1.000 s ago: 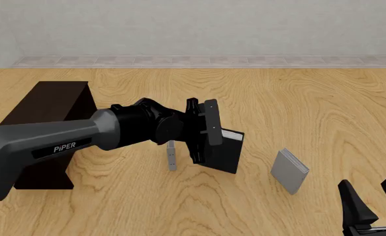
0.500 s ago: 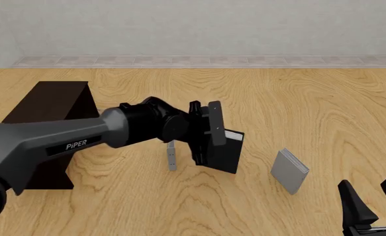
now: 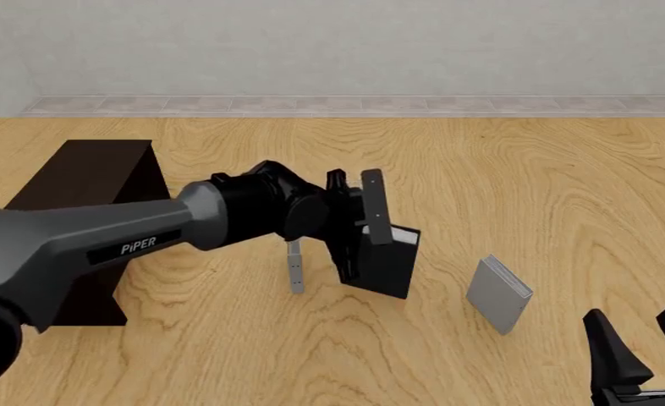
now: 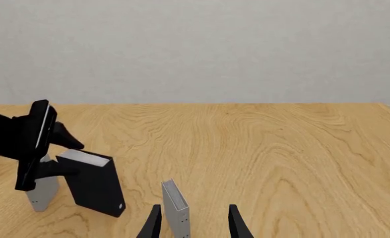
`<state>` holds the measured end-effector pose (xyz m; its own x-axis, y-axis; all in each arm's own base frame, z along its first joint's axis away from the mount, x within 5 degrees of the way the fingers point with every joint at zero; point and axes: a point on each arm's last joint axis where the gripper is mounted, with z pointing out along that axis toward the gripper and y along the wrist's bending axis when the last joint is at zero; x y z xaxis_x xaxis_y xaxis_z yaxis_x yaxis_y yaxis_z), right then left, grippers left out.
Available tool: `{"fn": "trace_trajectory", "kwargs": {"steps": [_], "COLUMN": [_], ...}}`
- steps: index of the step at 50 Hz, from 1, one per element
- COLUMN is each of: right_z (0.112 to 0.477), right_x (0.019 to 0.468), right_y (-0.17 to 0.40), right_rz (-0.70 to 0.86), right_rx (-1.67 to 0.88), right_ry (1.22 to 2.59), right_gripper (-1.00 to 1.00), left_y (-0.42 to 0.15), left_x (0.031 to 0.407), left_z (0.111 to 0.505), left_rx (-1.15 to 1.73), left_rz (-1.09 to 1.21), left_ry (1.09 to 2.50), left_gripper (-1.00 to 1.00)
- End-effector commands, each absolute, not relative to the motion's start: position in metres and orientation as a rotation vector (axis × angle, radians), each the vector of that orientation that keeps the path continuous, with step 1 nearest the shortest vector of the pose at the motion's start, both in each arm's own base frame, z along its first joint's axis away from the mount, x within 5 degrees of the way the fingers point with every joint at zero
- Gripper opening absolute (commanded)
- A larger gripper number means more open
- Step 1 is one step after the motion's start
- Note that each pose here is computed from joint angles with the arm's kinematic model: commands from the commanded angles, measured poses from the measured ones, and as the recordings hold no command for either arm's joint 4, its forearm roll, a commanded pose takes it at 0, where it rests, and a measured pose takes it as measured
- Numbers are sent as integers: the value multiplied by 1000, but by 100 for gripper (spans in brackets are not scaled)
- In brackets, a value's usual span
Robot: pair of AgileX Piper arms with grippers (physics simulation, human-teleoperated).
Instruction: Pick up the book in the middle and place it on the cabinet shelf.
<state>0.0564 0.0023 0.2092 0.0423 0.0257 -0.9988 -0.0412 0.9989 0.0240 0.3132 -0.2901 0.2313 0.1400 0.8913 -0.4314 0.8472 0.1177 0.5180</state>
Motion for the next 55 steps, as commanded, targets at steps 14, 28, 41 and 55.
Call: {"fn": "trace_trajectory", "kwargs": {"steps": [14, 28, 41, 55], "right_z": [209, 209, 209, 209], "right_x": [56, 56, 56, 56], "right_y": [2, 2, 2, 2], "right_rz": [51, 49, 53, 59], "right_rx": [-7, -7, -5, -6], "right_ry": [1531, 1531, 1532, 1535], "right_gripper": [100, 100, 100, 100], "left_y": [-295, -301, -283, -242], "left_x": [291, 262, 260, 261], "left_z": [226, 287, 308, 330], "left_rx": [1763, 1729, 1698, 1597], "left_rz": [-3, -43, -6, 79], "left_ry": [1751, 1645, 1575, 1494], "left_gripper": [-100, -100, -100, -100]}}
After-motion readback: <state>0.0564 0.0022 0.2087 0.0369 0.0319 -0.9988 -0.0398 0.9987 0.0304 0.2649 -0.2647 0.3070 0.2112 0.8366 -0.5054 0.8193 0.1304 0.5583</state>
